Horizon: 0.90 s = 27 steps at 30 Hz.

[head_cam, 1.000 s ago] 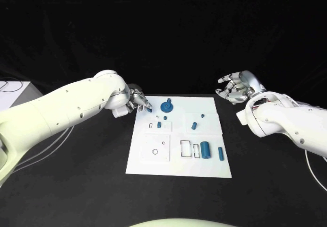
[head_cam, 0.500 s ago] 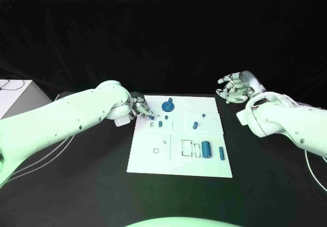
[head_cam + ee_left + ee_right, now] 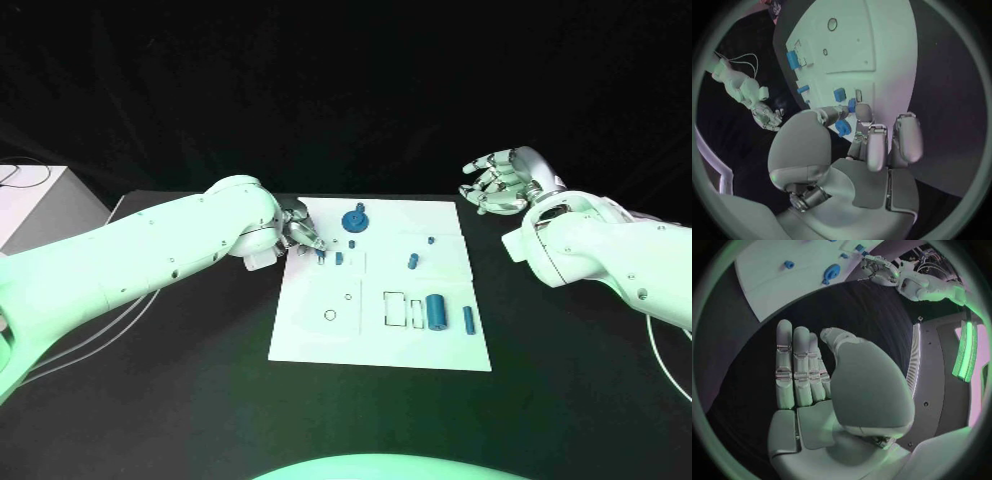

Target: Assemble the parts on the task board

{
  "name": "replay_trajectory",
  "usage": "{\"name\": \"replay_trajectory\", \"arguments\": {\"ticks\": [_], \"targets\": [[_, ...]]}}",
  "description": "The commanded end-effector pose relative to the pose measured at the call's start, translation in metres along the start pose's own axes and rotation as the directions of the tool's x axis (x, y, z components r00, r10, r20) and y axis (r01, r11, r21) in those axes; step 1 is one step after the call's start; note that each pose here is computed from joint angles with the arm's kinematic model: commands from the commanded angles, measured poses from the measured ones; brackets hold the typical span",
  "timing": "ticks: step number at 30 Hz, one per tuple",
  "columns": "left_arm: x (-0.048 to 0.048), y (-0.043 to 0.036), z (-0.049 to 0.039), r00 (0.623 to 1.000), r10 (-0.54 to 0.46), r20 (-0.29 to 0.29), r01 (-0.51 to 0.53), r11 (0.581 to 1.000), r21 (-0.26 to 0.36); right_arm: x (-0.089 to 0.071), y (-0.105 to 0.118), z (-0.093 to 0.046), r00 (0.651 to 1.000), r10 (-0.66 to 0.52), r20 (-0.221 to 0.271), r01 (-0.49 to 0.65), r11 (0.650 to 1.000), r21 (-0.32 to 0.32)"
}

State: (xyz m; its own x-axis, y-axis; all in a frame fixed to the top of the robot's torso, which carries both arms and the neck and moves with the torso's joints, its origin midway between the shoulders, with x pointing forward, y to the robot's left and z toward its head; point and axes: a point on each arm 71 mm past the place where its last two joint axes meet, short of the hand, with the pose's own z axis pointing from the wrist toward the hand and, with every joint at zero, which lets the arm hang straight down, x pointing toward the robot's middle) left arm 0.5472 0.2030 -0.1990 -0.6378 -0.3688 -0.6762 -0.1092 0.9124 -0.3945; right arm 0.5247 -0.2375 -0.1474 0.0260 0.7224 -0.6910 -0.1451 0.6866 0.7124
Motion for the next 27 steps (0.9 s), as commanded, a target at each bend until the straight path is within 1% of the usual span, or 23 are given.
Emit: {"name": "replay_trajectory", "arguments": {"ticks": [1, 11, 27], "targets": [[0.0032, -0.0009, -0.0003, 0.999, 0.037, -0.034, -0.037, 0.999, 0.002, 0.0008, 0.0011, -0.0005, 1.0, 0.006, -0.01, -0.006, 1.0, -0.011], [0.0054, -0.0001, -0.0001, 0.996, 0.069, -0.054, -0.069, 0.998, -0.001, 0.0008, 0.0007, -0.0002, 1.0, 0.009, -0.014, -0.009, 1.0, -0.01], [0.0069, -0.0035, 0.0017, 0.996, 0.08, -0.037, -0.08, 0.997, 0.002, 0.0007, 0.0009, -0.0001, 1.0, 0.014, -0.014, -0.015, 1.0, -0.015]]}}
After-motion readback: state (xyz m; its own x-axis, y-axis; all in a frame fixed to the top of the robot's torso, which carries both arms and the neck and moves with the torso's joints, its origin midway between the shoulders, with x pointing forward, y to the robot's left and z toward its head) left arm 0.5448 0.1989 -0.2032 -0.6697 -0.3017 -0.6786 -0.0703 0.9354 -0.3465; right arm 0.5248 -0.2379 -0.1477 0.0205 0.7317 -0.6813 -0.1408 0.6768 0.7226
